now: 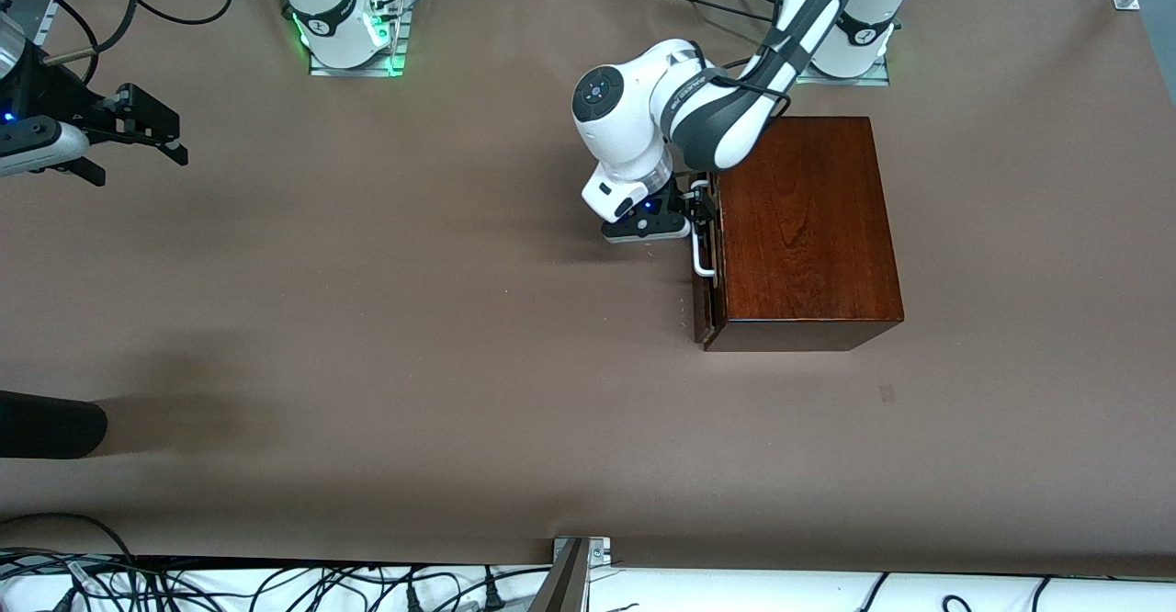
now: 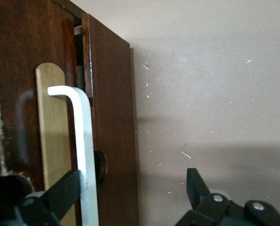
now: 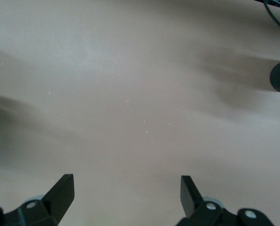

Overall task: Open drawer, take yellow block, close drawer
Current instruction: 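Hook the left gripper on the white handle and pull the drawer open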

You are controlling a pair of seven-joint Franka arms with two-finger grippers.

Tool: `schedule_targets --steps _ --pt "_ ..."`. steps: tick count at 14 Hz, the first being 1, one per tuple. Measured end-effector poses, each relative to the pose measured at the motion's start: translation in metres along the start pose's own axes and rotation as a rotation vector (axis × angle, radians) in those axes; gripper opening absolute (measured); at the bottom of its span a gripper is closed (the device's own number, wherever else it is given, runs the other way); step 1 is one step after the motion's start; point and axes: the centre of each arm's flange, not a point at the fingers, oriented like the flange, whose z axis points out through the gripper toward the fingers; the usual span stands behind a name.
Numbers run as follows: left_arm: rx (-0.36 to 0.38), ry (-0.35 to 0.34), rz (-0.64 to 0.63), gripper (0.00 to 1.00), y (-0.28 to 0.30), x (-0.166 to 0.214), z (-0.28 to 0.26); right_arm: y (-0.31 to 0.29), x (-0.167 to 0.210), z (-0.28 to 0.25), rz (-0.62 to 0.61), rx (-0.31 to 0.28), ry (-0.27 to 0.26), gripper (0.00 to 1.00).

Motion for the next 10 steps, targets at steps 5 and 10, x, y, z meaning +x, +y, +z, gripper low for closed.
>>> schedule_targets --steps 5,10 --pt "-0.007 0.025 -0.022 1.00 0.0015 0.0007 0.0011 0.0023 -0.0032 0.0019 0.005 0.005 -0.023 1.00" --pt "0.049 0.086 0.017 1.00 0.0067 -0.0049 0.0060 0.0034 -0.0044 0.0025 0.008 0.007 -0.031 1.00"
